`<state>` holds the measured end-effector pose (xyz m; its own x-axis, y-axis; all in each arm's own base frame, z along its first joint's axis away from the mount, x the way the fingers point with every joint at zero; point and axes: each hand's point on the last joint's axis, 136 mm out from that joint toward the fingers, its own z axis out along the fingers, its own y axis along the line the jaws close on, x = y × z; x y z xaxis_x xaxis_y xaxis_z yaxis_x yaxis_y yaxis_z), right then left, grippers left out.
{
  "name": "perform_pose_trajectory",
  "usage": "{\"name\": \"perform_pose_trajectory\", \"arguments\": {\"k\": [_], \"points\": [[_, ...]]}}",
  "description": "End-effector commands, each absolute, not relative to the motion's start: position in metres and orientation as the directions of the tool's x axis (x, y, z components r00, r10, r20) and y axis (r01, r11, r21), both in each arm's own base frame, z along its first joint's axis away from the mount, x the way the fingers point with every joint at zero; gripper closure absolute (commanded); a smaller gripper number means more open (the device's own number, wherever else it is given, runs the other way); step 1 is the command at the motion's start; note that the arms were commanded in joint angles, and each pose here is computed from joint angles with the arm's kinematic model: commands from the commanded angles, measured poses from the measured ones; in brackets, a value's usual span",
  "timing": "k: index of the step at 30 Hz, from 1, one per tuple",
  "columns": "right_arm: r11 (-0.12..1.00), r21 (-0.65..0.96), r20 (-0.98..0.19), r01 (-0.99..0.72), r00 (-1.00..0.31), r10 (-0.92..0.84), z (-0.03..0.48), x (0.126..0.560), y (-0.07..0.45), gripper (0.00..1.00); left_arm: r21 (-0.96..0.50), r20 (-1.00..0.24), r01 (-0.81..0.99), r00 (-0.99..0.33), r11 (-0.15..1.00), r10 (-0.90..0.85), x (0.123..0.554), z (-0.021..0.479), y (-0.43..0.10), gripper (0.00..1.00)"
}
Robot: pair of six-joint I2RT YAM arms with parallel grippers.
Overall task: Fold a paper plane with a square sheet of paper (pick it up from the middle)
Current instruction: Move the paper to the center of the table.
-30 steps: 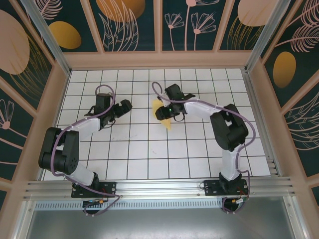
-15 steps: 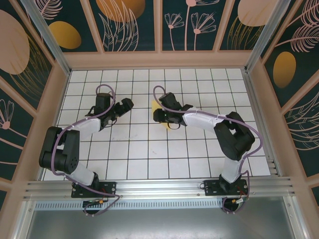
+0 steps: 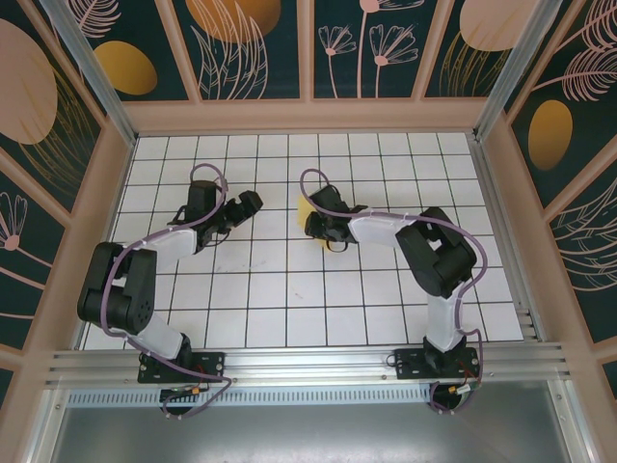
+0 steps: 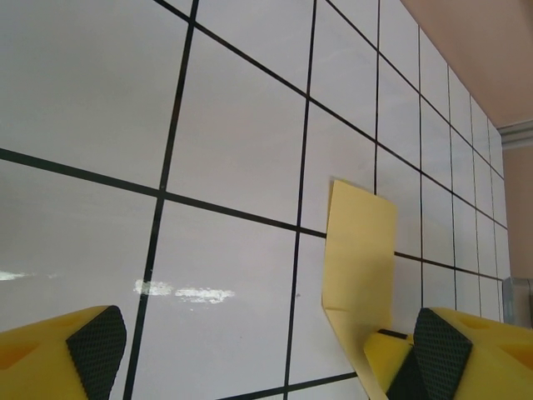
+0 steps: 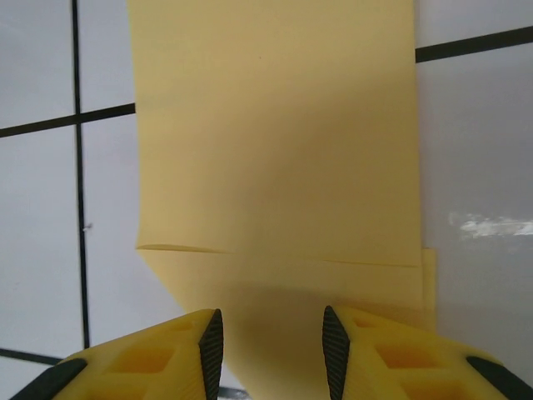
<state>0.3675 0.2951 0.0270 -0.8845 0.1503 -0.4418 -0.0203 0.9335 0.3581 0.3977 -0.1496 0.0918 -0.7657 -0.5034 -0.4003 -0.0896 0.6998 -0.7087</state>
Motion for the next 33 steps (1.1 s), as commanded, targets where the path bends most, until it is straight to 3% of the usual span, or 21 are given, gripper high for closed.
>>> {"name": "perform_pose_trajectory", "arguments": {"k": [1, 13, 27, 33], "points": [[0.924, 0.381, -0.453, 0.000, -0.872, 0.187, 0.026, 0.374, 0.290, 0.61, -0.736, -0.378, -0.054, -0.793, 0.674, -0.477, 0.395, 0.090, -0.165, 0.09], [0.755, 0.654, -0.271, 0.048, -0.917, 0.292, 0.019, 0.357, 0.263, 0.59, -0.805, -0.277, -0.012, -0.876, 0.593, -0.394, 0.386, 0.079, -0.228, 0.17], [0.733, 0.677, -0.215, 0.066, -0.935, 0.283, 0.004, 0.346, 0.241, 0.59, -0.816, -0.212, -0.012, -0.924, 0.578, -0.318, 0.396, 0.064, -0.288, 0.41], [0.723, 0.687, -0.209, 0.070, -0.934, 0.289, 0.002, 0.344, 0.236, 0.59, -0.806, -0.193, -0.019, -0.936, 0.591, -0.293, 0.396, 0.054, -0.298, 0.47]]}}
